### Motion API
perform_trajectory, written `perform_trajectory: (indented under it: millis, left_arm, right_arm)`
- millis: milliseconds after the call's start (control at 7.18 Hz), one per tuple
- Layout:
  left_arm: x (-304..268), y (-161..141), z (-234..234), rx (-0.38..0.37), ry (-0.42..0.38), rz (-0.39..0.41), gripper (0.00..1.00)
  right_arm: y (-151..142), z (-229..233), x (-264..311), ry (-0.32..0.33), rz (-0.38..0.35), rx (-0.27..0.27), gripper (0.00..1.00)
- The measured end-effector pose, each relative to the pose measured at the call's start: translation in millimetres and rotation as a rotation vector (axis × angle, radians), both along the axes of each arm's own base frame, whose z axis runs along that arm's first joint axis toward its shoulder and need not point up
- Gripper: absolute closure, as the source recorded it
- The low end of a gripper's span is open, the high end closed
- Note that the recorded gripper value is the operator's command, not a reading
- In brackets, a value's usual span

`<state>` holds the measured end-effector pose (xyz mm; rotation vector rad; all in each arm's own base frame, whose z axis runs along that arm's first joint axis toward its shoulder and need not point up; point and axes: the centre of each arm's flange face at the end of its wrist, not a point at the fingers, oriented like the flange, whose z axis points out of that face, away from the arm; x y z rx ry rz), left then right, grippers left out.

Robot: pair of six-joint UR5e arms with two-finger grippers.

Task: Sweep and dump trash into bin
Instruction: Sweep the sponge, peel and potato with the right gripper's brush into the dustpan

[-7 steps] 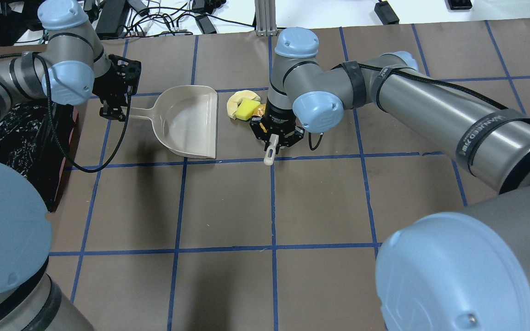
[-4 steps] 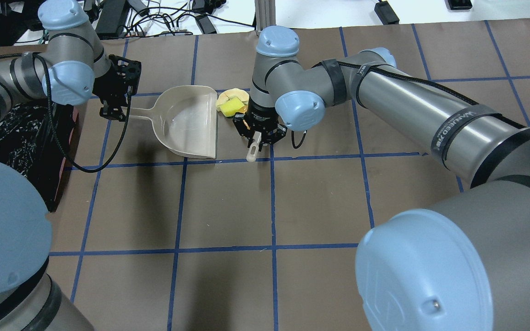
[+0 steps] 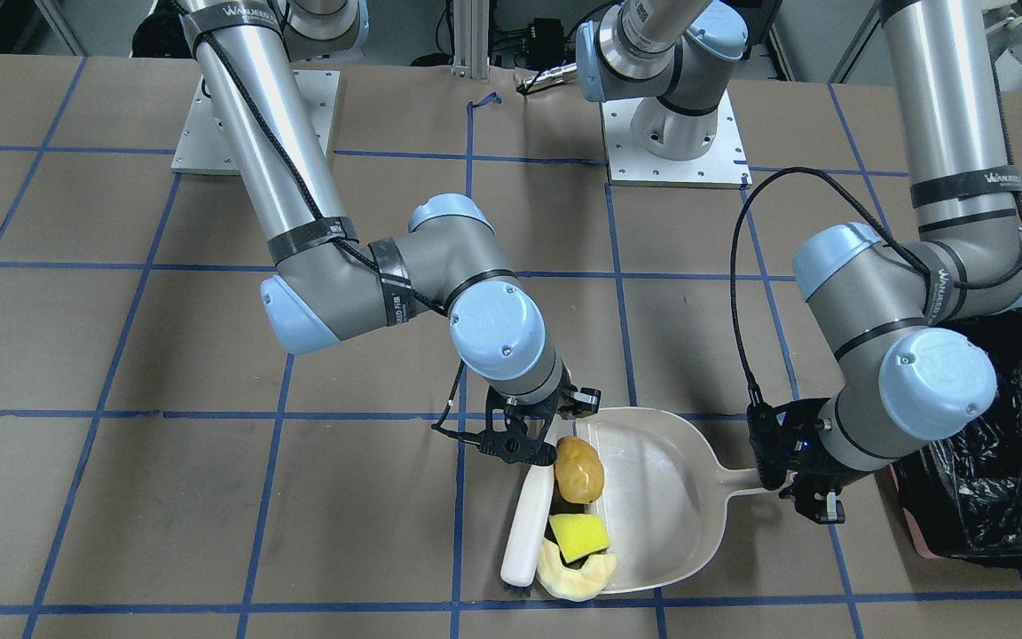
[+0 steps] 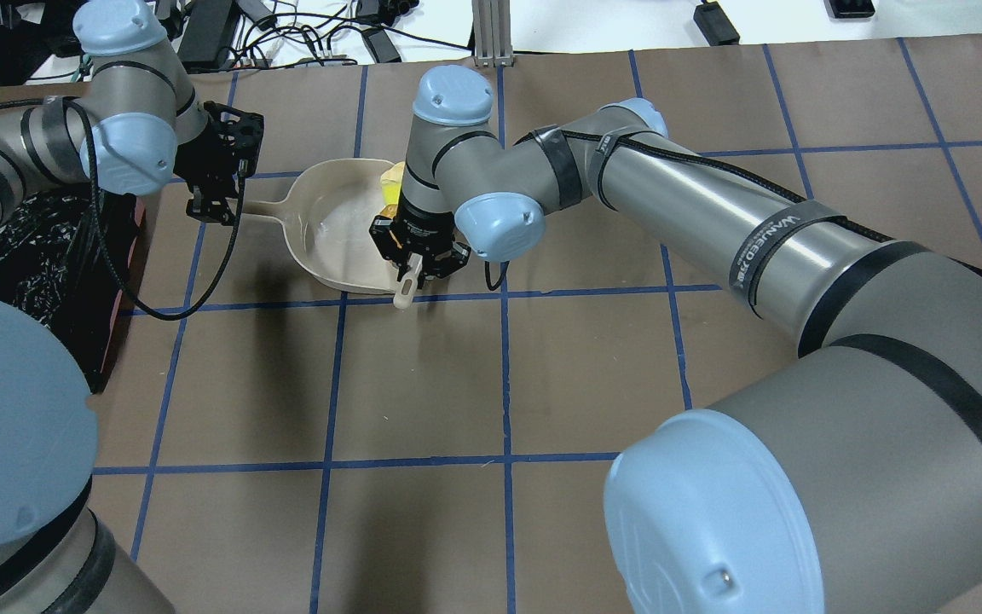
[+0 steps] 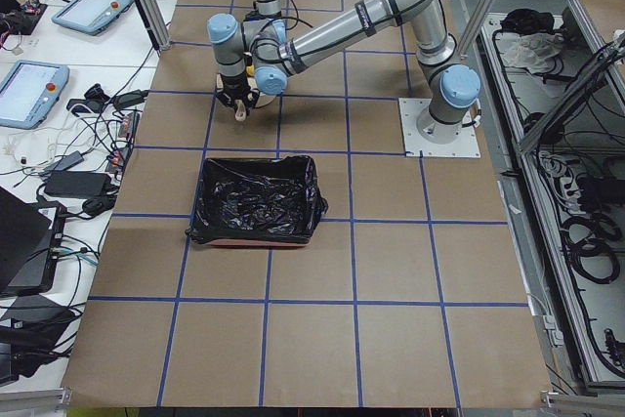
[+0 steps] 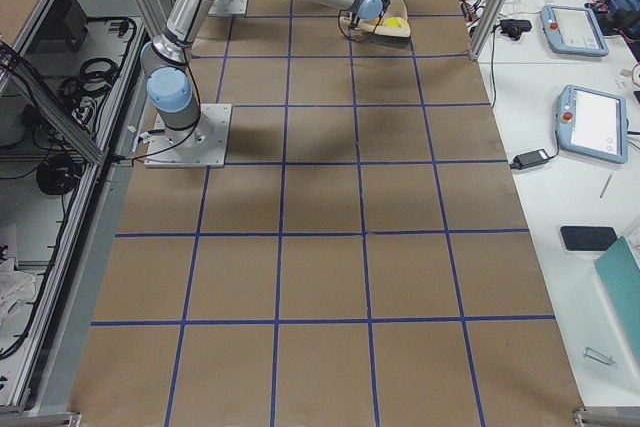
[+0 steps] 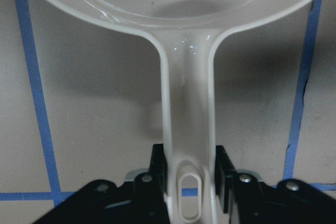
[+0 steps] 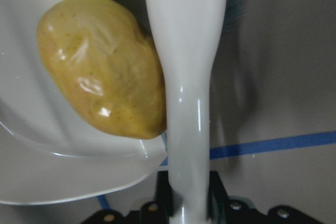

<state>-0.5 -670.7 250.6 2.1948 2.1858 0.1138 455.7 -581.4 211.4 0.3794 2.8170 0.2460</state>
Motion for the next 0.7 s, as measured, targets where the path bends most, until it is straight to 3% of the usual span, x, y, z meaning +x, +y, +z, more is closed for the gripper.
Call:
perform_trajectory:
  millis: [696]
  left_arm:
    - [-2, 0, 0, 0.000, 0.001, -0.004, 0.77]
  right_arm:
    - [28, -4, 62, -0.080, -0.017, -0.012, 1.00]
